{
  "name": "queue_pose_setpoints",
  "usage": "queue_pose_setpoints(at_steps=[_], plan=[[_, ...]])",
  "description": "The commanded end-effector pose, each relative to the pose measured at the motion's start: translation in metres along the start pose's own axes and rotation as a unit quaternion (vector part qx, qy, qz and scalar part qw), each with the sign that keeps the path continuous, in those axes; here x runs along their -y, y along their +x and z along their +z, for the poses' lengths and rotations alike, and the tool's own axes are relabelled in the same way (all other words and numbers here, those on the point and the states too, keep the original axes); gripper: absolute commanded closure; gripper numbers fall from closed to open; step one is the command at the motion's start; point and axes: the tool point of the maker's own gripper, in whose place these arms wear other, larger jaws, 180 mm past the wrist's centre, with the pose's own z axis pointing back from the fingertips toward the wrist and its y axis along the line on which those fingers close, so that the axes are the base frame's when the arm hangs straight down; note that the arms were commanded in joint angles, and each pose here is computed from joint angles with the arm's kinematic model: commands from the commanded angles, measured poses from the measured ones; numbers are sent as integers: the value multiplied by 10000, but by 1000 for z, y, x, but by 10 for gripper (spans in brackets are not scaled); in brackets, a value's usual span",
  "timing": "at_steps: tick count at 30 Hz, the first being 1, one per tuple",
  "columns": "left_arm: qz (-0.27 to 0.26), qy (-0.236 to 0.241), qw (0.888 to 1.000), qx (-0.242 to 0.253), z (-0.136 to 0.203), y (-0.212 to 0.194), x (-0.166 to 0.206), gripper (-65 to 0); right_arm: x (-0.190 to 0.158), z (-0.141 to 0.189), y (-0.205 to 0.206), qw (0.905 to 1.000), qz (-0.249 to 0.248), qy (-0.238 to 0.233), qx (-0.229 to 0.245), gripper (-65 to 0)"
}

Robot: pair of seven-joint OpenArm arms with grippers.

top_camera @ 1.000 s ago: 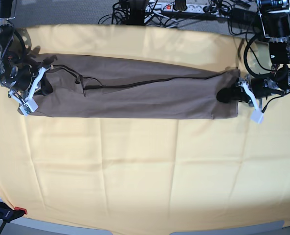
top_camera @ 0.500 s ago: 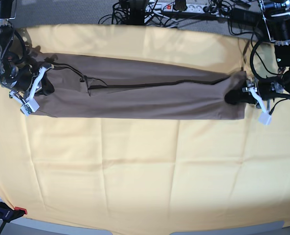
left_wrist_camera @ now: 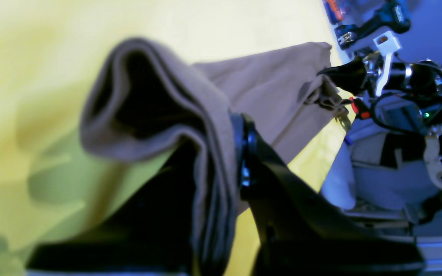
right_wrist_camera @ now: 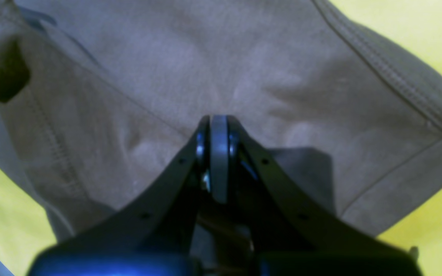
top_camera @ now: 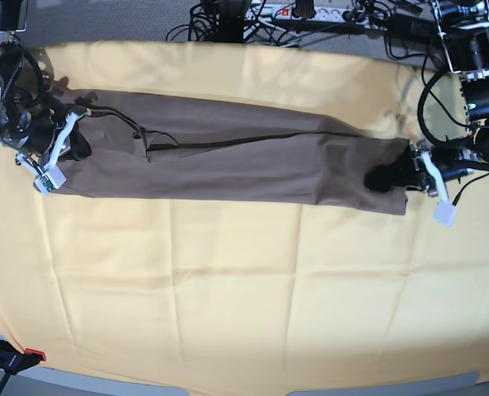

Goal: Fold the T-shirt properly
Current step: 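Fold the strip's end over toward the right gripper with the left gripper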

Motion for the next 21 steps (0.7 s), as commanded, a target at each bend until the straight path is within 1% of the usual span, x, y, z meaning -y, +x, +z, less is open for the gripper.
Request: queue_pose_setpoints(at_steps=[1,6,11,16,18,20,21], plan=[[-244,-139,9993,239,1,19,12,0,6,5,6,9999,72,-81,62,0],[-490,-556,9964,399,-23,22,45,0,6,5,7,9999,73,-82,86,0],[-401,-1056,9930,353,-54,6,68,0,6,5,7,9999,71,-79,88,0],[-525,-1607,9852,298,-85,-9,96,0,6,5,7,9999,72,-80,90,0],[-504,-1759,9826,319,-93,-11,105,0,6,5,7,9999,72,-80,85,0],[-437,-1902,9798,442,-101,-10,114,0,6,5,7,9999,73,-82,84,0],[-417,-1913,9796,462,-105,-10,116,0,6,5,7,9999,74,-83,83,0]])
